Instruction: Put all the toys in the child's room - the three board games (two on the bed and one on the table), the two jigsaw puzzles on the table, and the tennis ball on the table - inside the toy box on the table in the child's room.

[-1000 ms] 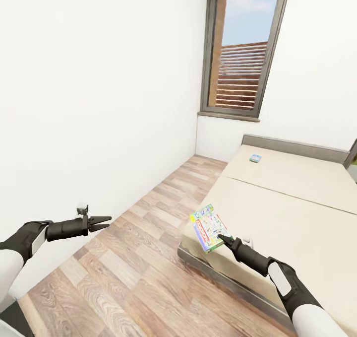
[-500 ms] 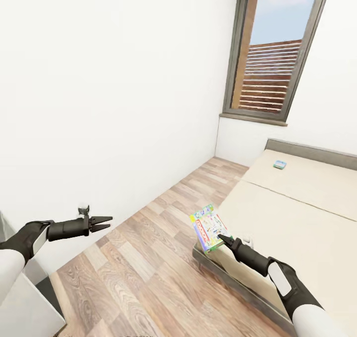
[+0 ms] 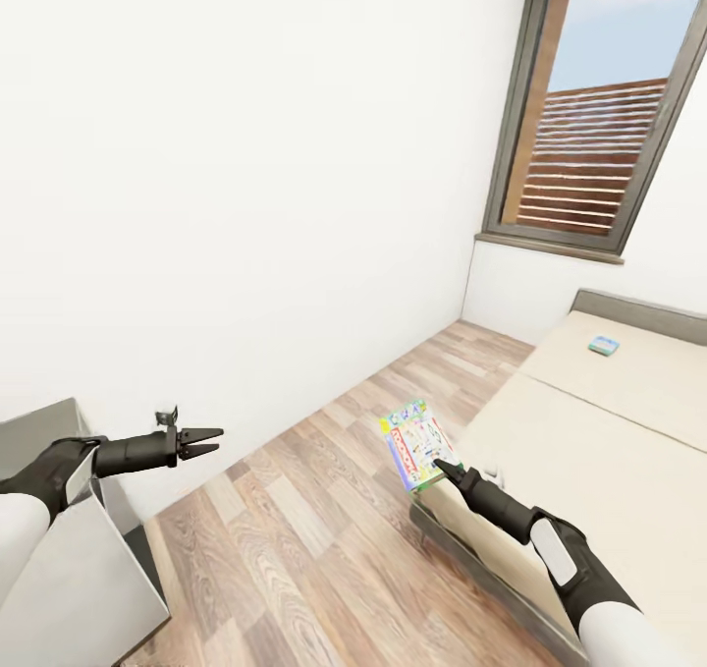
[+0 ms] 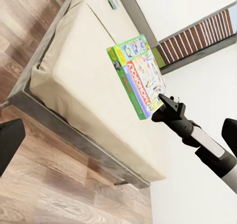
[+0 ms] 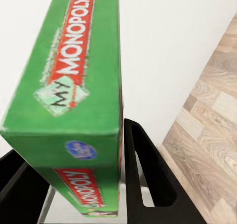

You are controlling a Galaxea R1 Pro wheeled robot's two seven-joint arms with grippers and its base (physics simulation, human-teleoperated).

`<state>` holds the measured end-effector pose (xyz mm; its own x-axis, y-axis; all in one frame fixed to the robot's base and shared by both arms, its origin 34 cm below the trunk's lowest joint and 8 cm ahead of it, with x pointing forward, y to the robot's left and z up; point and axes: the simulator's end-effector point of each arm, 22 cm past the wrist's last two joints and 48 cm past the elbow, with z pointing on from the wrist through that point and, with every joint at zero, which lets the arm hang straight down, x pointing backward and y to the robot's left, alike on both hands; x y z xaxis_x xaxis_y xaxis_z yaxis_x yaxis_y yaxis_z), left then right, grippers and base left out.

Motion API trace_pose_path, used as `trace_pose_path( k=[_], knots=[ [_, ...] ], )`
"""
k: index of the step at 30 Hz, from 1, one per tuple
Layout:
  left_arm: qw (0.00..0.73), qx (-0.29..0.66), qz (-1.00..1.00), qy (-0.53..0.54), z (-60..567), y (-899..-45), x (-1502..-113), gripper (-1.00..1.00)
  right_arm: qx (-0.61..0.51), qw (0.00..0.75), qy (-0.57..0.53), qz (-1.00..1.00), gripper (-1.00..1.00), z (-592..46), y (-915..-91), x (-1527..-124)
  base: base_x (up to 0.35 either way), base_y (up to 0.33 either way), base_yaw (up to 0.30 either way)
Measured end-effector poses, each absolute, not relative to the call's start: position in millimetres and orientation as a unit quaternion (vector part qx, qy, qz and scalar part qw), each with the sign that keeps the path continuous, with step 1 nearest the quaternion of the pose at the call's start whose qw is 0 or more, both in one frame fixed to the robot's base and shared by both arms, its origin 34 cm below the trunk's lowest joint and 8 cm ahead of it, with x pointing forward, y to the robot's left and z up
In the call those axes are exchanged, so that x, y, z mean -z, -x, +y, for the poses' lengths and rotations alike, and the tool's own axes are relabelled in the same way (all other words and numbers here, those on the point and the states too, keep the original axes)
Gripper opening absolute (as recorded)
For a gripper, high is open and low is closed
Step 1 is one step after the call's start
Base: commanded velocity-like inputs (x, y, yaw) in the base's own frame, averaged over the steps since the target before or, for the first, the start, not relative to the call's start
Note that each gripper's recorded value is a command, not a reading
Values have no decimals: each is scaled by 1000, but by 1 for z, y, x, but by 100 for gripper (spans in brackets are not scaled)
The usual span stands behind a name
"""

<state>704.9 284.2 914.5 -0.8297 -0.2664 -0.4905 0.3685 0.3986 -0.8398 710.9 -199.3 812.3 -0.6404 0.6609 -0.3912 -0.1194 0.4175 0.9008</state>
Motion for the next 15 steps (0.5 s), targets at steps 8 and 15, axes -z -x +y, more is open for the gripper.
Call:
trace_pose_path(
  k=[8, 15],
  knots=[
    [294, 547, 783, -36, 284, -704, -933, 100, -510, 390, -177, 746, -100, -199, -712, -832, 0, 0, 185],
    [298, 547, 781, -39, 283, -703, -949, 100, -509, 418, -155, 736, -100, -202, -722, -872, 0, 0, 180]
  ],
)
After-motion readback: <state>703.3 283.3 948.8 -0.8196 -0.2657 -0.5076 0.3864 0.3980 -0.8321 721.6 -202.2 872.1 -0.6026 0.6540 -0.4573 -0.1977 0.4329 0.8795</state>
